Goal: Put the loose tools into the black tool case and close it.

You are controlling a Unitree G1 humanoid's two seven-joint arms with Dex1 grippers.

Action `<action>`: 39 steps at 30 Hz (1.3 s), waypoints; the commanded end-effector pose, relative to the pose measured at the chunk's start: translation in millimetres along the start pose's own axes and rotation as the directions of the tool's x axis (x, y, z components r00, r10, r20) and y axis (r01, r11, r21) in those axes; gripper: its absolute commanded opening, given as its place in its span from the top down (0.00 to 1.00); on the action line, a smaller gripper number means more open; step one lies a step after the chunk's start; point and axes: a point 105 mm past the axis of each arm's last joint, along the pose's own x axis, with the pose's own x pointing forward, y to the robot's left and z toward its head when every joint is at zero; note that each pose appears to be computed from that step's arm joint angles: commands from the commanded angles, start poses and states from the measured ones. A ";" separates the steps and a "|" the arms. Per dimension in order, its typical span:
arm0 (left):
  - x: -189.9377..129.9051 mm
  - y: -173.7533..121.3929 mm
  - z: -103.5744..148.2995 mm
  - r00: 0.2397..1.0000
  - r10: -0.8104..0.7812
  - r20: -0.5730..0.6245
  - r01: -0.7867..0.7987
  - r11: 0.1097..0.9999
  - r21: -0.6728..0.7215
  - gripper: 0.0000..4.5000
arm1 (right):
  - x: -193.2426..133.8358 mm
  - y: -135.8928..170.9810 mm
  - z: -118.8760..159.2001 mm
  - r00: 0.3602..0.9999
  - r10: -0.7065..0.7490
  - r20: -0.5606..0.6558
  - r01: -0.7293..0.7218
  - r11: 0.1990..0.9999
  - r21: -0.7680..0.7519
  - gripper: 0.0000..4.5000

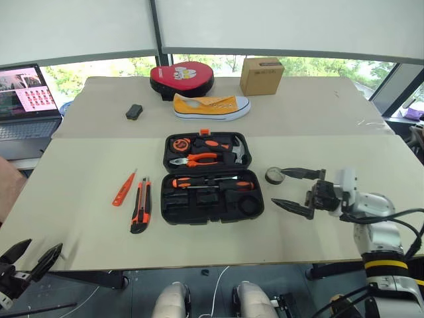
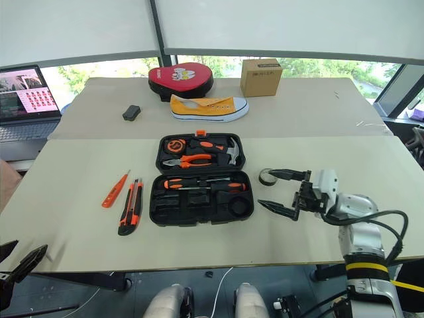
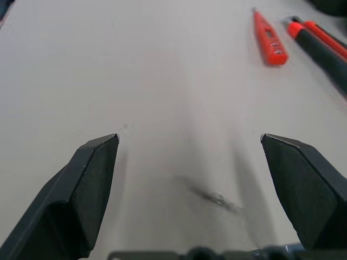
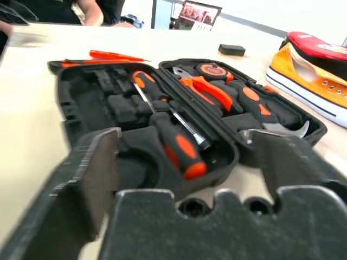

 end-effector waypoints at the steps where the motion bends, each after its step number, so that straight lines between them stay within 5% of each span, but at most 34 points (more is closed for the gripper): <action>1: 31.7 -23.9 35.7 0.992 -0.130 0.006 0.129 0.989 0.067 0.00 | -5.3 -11.4 30.8 0.997 -0.039 0.068 0.046 0.994 -0.095 0.01; 8: 94.7 -65.2 68.2 0.956 -0.278 -0.098 0.284 0.957 0.060 0.00 | 30.3 5.6 61.8 0.988 0.112 0.110 -0.102 0.990 -0.094 0.01; 21: 161.6 -81.0 46.6 0.937 -0.261 -0.234 0.285 0.955 0.075 0.00 | 50.7 16.0 72.9 0.979 0.187 0.088 -0.178 0.979 -0.100 0.01; 24: 167.6 -85.7 42.9 0.932 -0.276 -0.235 0.299 0.952 0.066 0.13 | 49.8 14.6 73.6 0.981 0.179 0.080 -0.170 0.980 -0.106 0.00; 34: 169.0 -88.0 52.4 0.937 -0.309 -0.163 0.324 0.943 0.076 0.90 | 47.9 16.3 70.3 0.981 0.187 0.056 -0.180 0.978 -0.110 0.00; 39: 149.0 -77.1 100.0 0.919 -0.394 0.031 0.368 0.883 0.291 0.89 | 41.3 16.7 69.9 0.983 0.181 0.039 -0.176 0.979 -0.105 0.00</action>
